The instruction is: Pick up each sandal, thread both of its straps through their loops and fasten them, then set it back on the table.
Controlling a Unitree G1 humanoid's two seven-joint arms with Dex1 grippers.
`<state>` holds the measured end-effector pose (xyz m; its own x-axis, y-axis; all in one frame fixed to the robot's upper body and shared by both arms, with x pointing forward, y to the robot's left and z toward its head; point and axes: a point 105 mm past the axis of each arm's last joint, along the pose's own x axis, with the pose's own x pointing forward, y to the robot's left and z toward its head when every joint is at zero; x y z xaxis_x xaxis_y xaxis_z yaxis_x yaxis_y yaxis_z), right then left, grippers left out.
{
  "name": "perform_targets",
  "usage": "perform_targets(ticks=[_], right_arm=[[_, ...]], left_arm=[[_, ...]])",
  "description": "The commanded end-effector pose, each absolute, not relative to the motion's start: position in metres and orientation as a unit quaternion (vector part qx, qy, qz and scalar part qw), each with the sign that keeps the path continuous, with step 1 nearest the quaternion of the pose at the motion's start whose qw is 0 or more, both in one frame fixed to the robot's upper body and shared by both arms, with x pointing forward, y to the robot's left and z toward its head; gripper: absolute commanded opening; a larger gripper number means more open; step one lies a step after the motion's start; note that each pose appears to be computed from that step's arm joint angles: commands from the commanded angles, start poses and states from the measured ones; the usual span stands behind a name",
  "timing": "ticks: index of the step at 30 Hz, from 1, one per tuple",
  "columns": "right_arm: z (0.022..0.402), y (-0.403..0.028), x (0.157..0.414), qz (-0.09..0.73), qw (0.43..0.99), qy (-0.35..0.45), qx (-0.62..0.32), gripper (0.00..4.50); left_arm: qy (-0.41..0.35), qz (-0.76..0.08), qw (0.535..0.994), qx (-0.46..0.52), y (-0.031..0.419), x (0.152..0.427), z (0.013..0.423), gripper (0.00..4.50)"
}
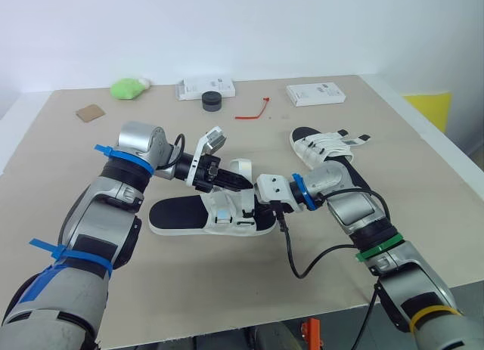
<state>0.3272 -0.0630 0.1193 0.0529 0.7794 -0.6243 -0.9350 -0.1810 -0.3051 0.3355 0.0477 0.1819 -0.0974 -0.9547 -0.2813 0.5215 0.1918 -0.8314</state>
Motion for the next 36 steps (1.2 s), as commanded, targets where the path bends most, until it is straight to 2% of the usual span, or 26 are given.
perform_targets(ticks=[1, 13, 20, 30, 36], right_arm=[[0.082, -0.077, 0.325, 0.668, 0.625, 0.185, -0.358, 0.00], [0.082, -0.079, 0.325, 0.665, 0.627, 0.187, -0.360, 0.00], [0.082, -0.078, 0.325, 0.666, 0.627, 0.185, -0.359, 0.00], [0.082, -0.078, 0.325, 0.666, 0.626, 0.185, -0.362, 0.00], [0.082, -0.079, 0.325, 0.666, 0.624, 0.185, -0.363, 0.00]], left_arm=[[0.452, -0.594, 0.624, -0.232, 0.047, 0.332, 0.180, 0.05], [0.467, -0.596, 0.609, -0.236, 0.045, 0.323, 0.172, 0.05], [0.477, -0.574, 0.638, -0.191, 0.054, 0.328, 0.145, 0.05], [0.450, -0.571, 0.677, -0.112, 0.063, 0.338, 0.118, 0.05], [0.428, -0.602, 0.671, -0.061, 0.063, 0.332, 0.112, 0.05]])
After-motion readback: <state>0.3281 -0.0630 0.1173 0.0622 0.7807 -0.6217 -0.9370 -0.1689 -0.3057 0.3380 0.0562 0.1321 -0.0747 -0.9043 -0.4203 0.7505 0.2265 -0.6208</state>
